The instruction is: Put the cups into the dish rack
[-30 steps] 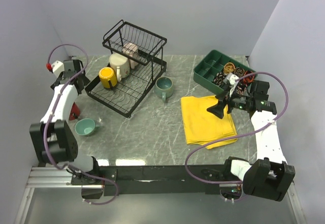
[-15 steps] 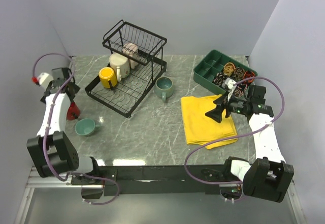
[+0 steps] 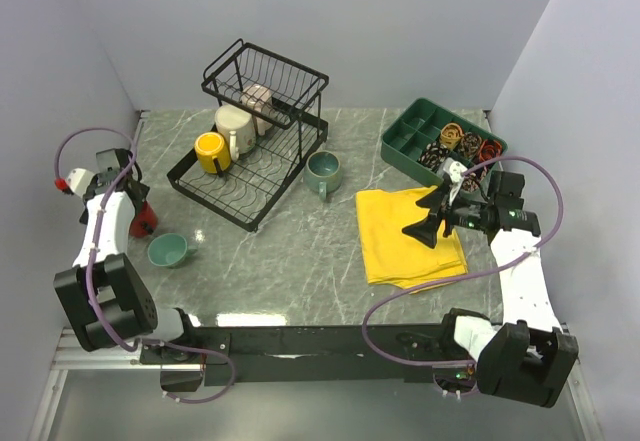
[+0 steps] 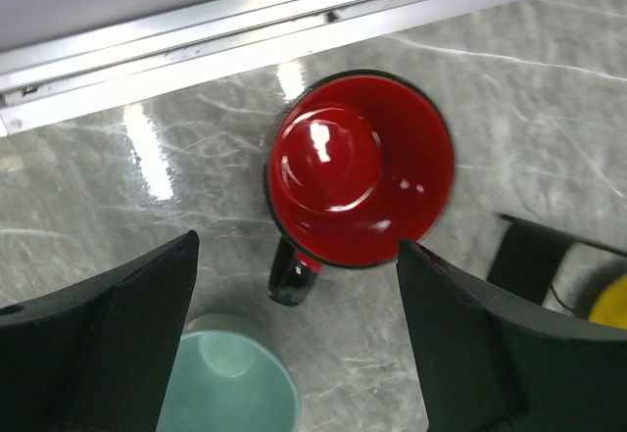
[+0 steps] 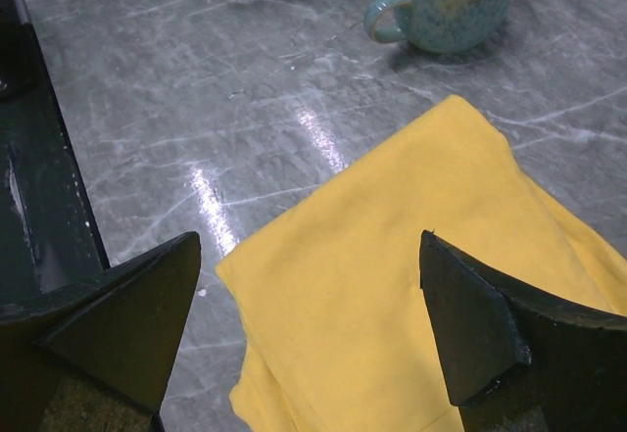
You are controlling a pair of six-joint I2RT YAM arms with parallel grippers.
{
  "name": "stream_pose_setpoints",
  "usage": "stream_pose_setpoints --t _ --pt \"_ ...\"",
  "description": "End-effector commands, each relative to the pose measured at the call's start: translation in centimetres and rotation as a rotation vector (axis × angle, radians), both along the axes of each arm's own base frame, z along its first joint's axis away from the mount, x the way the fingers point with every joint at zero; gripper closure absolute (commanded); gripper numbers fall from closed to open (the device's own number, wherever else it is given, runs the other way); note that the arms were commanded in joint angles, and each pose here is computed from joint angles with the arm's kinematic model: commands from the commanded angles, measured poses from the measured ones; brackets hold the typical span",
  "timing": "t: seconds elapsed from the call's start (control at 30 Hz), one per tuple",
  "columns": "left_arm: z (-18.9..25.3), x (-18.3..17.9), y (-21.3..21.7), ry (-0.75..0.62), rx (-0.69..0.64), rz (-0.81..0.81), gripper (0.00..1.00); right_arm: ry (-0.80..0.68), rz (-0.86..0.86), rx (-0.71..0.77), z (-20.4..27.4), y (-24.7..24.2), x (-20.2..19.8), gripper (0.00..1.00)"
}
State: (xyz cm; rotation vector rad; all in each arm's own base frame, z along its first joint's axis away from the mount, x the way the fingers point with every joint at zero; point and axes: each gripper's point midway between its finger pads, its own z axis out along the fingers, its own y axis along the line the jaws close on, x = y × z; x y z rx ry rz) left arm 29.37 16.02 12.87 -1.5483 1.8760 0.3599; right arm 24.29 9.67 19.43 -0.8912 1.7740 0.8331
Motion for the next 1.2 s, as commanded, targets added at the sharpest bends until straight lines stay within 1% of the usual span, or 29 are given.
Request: stream_pose_setpoints --t 0.0,0.2,0.4,0.43,0.6,0.63,0.7,0.73,0.8,0.87,0.9,0.93,0.97,1.0,1.03,1.1,1.13,1.17 --pt "-0.9 -0.4 1.2 -0.003 -0.002 0.083 0.14 -0.034 0.040 0.019 1.0 0.6 -0.6 0.02" --pt "-2.3 -0.5 2.5 0.012 -0.024 0.108 0.18 -0.017 0.054 0.024 0.9 0.7 -0.8 0.02" --pt "-2.6 1.2 3.3 0.014 -0.044 0.094 0.21 -0.013 0.048 0.022 0.7 0.7 -0.7 0.01" --pt "-2.6 1.4 3.3 0.017 -0.044 0.089 0.24 -0.012 0.047 0.021 0.7 0.6 -0.7 0.01" --pt "-3.9 2.2 3.5 0.038 -0.061 0.078 0.28 -0.008 0.045 0.021 0.6 0.6 -0.7 0.01" --pt "-4.2 2.1 3.5 0.044 -0.064 0.077 0.31 -0.006 0.042 0.020 0.6 0.6 -0.6 0.01" --pt "-4.9 2.2 3.5 0.057 -0.070 0.076 0.31 -0.006 0.044 0.021 0.6 0.6 -0.6 0.01" --pt "-5.0 2.2 3.6 0.058 -0.071 0.077 0.36 -0.006 0.044 0.021 0.6 0.6 -0.6 0.01" --pt "-5.5 2.4 3.6 0.068 -0.077 0.071 0.37 -0.007 0.044 0.019 0.6 0.6 -0.6 0.01" --pt "-5.7 2.5 3.7 0.071 -0.074 0.069 0.43 -0.007 0.045 0.019 0.6 0.6 -0.6 0.01" --pt "-5.6 2.6 3.8 0.067 -0.072 0.069 0.44 -0.005 0.045 0.019 0.5 0.6 -0.6 0.01" --pt "-5.5 2.7 3.9 0.065 -0.068 0.065 0.50 -0.005 0.046 0.019 0.6 0.6 -0.7 0.01" --pt "-5.4 2.7 4.0 0.064 -0.063 0.062 0.54 -0.006 0.046 0.018 0.6 0.6 -0.7 0.01" --pt "-5.3 2.8 4.0 0.061 -0.062 0.055 0.55 -0.008 0.047 0.017 0.6 0.6 -0.7 0.01" --pt "-5.2 3.0 3.9 0.055 -0.061 0.046 0.66 -0.010 0.047 0.017 0.6 0.5 -0.7 0.01" --pt "-5.0 3.1 3.9 0.041 -0.061 0.030 0.73 -0.010 0.049 0.019 0.7 0.6 -0.7 0.01" --pt "-5.2 3.1 3.6 0.041 -0.066 0.018 0.78 -0.011 0.049 0.018 0.7 0.6 -0.7 0.01" --pt "-5.1 3.2 3.7 0.033 -0.065 0.009 0.80 -0.011 0.051 0.021 0.8 0.6 -0.8 0.00"
